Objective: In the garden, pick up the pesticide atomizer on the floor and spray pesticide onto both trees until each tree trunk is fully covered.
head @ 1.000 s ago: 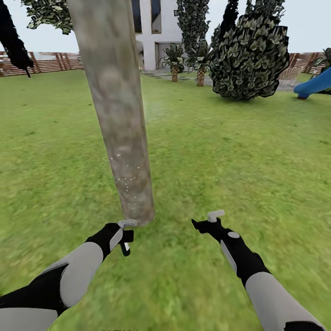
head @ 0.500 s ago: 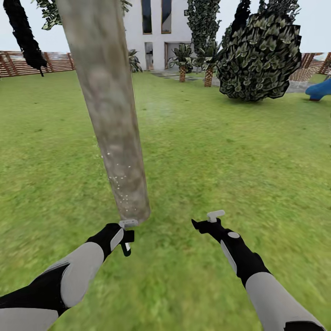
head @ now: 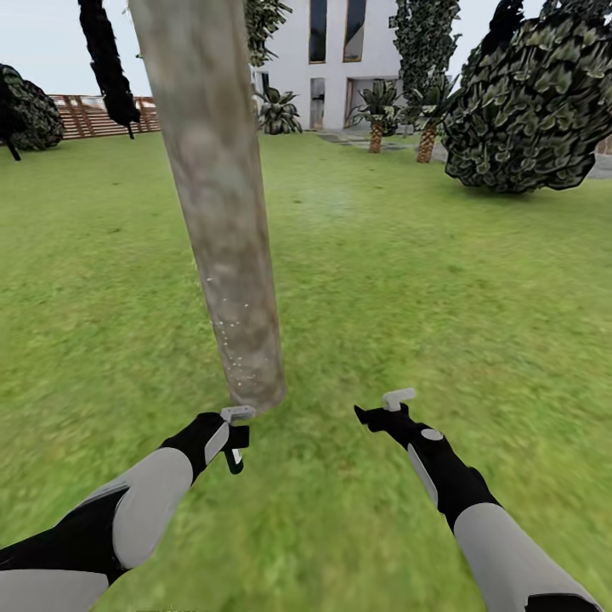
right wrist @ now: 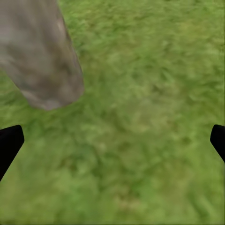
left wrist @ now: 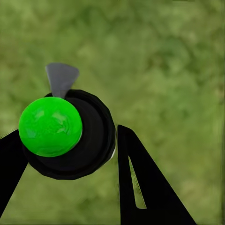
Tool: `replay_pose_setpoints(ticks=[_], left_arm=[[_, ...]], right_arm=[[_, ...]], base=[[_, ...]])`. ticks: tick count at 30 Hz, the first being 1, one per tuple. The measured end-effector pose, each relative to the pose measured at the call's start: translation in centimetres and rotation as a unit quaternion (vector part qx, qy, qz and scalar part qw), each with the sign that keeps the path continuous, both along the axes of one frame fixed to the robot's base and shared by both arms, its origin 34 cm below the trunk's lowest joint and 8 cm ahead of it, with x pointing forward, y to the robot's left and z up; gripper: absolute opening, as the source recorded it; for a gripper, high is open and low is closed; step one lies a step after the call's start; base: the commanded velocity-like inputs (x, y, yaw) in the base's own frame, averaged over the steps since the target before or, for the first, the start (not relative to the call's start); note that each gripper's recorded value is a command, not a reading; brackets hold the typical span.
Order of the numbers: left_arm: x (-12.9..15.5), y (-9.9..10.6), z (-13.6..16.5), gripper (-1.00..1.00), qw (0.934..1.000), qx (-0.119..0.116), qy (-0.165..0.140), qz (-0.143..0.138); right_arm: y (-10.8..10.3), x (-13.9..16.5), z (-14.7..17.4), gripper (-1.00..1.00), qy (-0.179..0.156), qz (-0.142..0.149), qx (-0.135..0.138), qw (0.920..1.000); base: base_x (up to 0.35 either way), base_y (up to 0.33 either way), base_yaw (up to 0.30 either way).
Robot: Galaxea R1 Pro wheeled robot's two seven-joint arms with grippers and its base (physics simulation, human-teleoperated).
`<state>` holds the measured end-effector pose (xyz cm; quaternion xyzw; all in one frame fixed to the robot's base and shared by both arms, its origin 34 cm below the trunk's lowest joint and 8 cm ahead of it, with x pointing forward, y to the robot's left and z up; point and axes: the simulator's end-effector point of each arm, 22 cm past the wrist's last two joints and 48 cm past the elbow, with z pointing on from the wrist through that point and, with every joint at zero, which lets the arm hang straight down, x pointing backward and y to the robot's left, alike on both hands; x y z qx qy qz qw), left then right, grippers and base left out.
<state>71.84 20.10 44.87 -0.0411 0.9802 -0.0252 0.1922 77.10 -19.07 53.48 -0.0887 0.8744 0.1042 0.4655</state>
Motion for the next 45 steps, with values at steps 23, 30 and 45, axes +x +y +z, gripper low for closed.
replay_pose_setpoints(ticks=[23,30,45], left_arm=[[-0.13,-0.57,-0.06,-1.00,1.0000,-0.003,0.001,-0.003],[-0.14,-0.62,-0.06,-1.00,1.0000,-0.004,0.001,-0.003],[-0.15,-0.76,-0.07,-1.00,1.0000,-0.004,0.001,-0.003]], right_arm=[[0.02,-0.03,-0.01,1.00,0.000,0.000,0.000,1.0000],[0.05,-0.02,-0.01,1.00,0.000,0.001,0.000,1.0000],[0.04,-0.03,-0.07,1.00,0.001,0.001,0.000,1.0000]], base=[[0.054,-0.319,0.136],[0.138,-0.321,0.245],[0.085,-0.321,0.277]])
